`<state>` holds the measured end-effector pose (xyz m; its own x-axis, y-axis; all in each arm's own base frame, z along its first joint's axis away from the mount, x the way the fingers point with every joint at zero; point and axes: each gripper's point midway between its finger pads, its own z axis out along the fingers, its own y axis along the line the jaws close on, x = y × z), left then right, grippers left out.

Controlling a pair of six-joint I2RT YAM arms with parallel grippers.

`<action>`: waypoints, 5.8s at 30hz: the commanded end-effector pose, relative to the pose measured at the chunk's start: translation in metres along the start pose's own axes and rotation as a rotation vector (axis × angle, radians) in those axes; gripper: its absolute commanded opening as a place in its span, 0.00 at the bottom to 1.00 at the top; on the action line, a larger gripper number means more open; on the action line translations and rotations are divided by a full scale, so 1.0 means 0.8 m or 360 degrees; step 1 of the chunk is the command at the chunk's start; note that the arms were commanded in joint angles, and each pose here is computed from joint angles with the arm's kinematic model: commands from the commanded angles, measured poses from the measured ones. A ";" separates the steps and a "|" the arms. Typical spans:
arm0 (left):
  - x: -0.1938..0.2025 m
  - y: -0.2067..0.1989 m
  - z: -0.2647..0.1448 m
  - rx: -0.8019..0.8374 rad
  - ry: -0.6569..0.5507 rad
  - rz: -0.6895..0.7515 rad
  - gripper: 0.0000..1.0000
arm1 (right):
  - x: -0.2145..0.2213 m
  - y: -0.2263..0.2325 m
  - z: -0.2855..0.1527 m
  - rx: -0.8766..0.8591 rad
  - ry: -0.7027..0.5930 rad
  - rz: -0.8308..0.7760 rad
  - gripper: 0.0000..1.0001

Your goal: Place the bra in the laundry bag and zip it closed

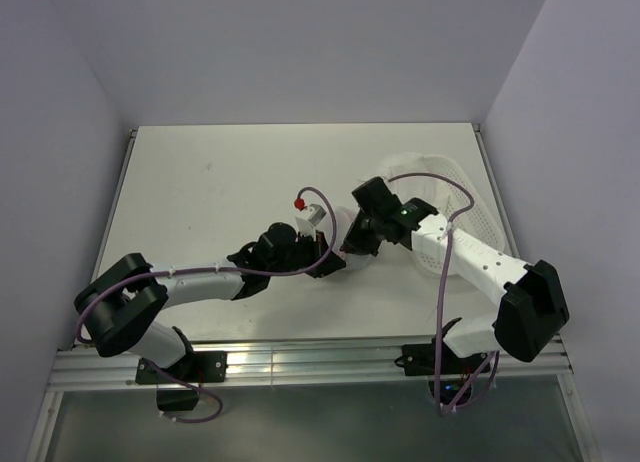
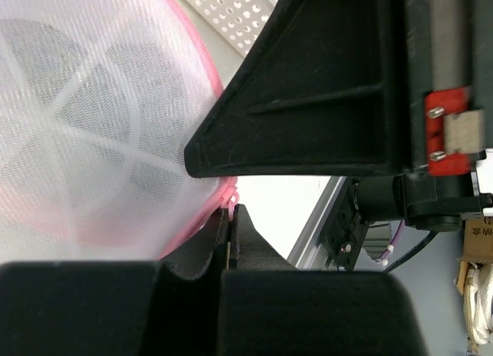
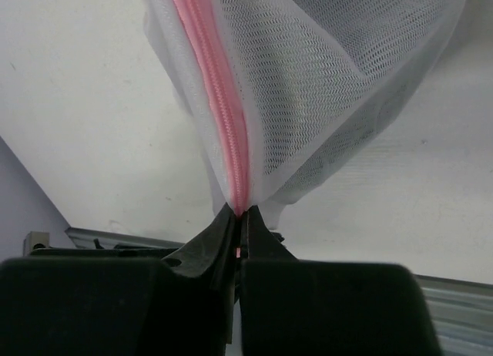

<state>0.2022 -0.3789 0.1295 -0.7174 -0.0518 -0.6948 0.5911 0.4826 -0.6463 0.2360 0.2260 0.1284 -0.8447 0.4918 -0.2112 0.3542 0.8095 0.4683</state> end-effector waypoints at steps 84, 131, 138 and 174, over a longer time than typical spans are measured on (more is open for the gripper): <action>-0.029 -0.003 -0.032 0.0010 -0.0104 -0.0064 0.00 | 0.027 0.067 -0.009 -0.0426 0.0014 0.0014 0.44; -0.012 0.104 -0.124 -0.0357 -0.0250 -0.0260 0.00 | -0.103 0.088 -0.022 -0.0266 -0.0191 -0.0183 0.08; -0.028 0.100 -0.150 -0.0380 -0.0367 -0.0252 0.00 | -0.145 0.100 -0.002 -0.0202 -0.0130 -0.0300 0.08; -0.066 0.026 -0.071 -0.0073 -0.0262 -0.0138 0.00 | -0.019 0.098 -0.052 -0.0500 0.0048 -0.0205 0.48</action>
<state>0.2266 -0.3006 0.1406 -0.7383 -0.2197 -0.6377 0.4339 0.5691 -0.6984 0.2602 0.2539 0.2055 -0.8983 0.3293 -0.2909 0.0821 0.7762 0.6252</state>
